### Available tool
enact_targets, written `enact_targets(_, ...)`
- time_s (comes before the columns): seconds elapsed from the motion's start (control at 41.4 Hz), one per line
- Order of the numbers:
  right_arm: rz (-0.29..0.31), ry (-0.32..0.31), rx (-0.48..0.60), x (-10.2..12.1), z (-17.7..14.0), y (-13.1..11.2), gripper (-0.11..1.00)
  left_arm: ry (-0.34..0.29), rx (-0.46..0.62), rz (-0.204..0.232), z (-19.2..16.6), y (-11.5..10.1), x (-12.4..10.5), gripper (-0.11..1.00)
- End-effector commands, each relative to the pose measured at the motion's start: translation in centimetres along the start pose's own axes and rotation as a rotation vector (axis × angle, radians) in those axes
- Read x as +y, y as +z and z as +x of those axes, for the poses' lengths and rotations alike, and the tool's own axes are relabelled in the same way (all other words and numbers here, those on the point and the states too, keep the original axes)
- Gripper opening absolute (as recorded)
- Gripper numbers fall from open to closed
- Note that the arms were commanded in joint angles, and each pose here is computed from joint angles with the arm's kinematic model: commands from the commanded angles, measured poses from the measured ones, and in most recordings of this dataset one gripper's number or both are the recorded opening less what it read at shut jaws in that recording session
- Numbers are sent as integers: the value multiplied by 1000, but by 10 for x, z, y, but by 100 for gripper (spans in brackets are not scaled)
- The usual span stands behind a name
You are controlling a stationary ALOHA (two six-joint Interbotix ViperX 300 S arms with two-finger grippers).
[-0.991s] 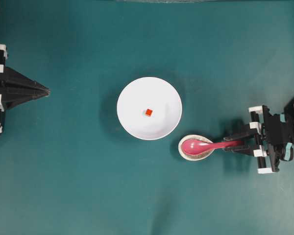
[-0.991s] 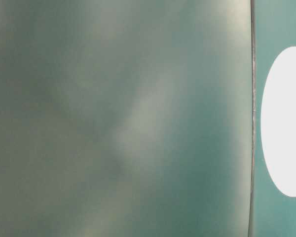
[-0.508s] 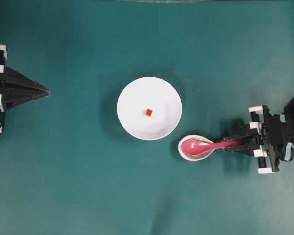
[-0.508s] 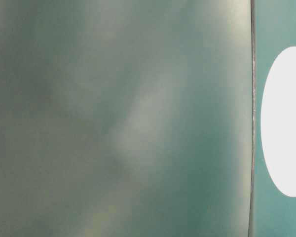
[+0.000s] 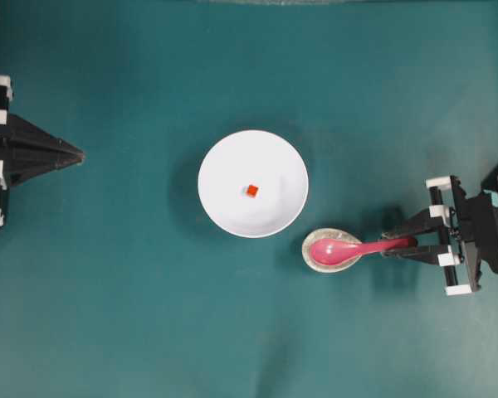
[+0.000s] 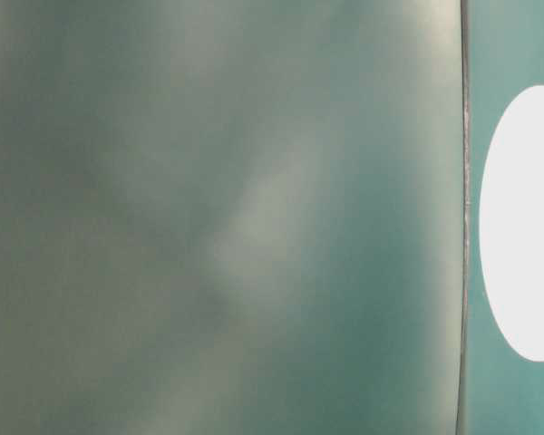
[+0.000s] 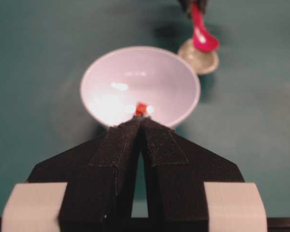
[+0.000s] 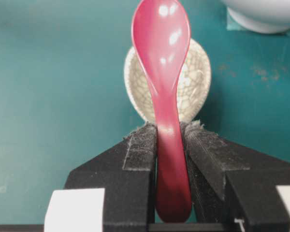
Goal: Grip the spoon and scoop the red block from the bowl with right arm.
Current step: 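Lift the pink spoon out of the spoon rest with the right gripper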
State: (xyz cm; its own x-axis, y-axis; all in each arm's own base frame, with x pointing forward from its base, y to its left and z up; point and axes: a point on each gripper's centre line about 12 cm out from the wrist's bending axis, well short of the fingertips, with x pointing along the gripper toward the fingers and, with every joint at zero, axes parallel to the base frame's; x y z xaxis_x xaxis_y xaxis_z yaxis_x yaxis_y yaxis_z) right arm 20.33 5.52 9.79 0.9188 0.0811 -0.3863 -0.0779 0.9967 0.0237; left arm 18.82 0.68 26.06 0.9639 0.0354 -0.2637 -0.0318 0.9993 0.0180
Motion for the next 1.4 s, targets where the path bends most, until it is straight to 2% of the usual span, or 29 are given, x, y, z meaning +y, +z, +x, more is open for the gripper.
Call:
enact_targets(0.0, 9, 0, -24, 0, 2, 11, 24, 4, -18, 4, 1, 9, 1, 3)
enact_targets(0.338, 11, -23, -15, -12, -1, 44, 24, 4, -20, 4, 1, 9, 1, 3)
enact_targets(0.604, 42, -58, -13, -31, -7, 79, 24, 4, -21, 4, 0, 10, 1, 3)
enact_targets(1.112, 73, -66, 108, -63, -14, 158, 24, 4, -23, 2, 0, 10, 1, 3)
enact_targets(1.378, 79, -21, 224, -67, -5, 184, 24, 4, -20, 4, 1, 9, 1, 3)
